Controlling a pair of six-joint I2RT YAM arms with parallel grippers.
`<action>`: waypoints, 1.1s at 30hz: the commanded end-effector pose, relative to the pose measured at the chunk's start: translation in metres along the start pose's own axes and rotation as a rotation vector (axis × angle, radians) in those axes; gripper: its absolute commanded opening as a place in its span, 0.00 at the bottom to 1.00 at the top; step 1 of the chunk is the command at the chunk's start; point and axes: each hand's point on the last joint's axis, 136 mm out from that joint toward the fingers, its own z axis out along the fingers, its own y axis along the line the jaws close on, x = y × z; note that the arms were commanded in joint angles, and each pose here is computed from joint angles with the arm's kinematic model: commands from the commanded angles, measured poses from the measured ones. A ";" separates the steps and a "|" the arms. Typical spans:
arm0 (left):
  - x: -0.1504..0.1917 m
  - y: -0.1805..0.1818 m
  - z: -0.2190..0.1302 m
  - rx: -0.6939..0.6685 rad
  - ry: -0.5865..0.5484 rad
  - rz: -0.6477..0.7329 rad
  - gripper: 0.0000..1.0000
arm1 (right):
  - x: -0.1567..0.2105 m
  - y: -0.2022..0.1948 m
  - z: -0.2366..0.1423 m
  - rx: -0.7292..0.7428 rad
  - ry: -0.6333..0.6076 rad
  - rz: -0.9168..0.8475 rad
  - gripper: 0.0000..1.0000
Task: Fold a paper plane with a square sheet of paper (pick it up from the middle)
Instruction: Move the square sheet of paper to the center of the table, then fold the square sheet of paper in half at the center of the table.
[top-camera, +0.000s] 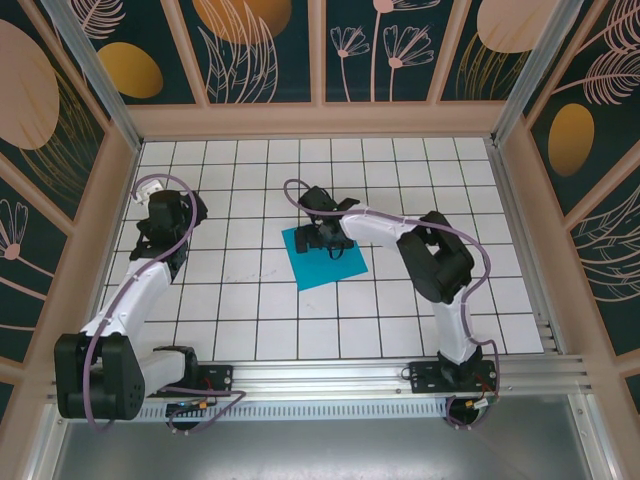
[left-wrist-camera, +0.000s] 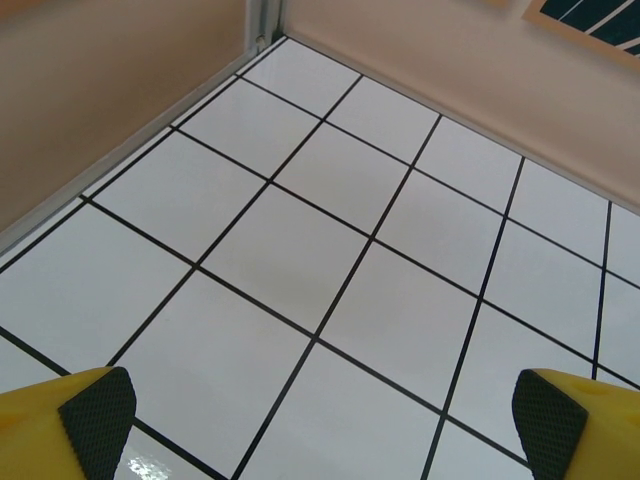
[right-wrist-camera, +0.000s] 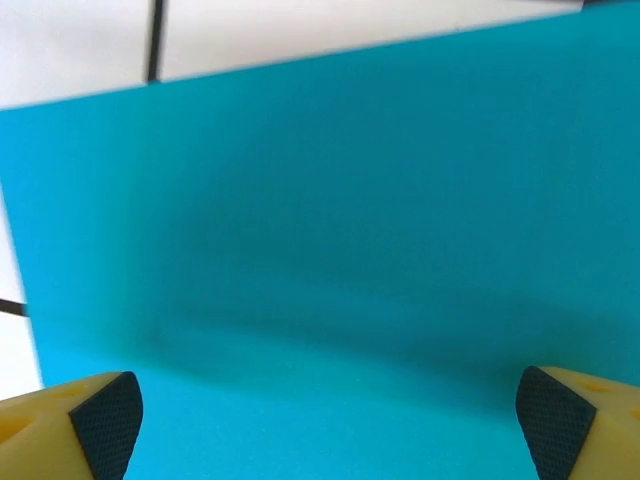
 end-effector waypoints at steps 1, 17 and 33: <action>-0.010 -0.006 0.001 0.016 -0.004 -0.016 0.98 | 0.008 -0.004 0.007 0.033 0.048 0.026 0.99; -0.007 -0.005 0.002 0.012 0.003 -0.015 0.98 | 0.059 -0.031 0.048 0.139 0.207 -0.032 0.94; -0.004 -0.004 0.004 0.005 0.011 -0.009 0.98 | 0.062 -0.050 0.054 0.214 0.218 -0.030 0.73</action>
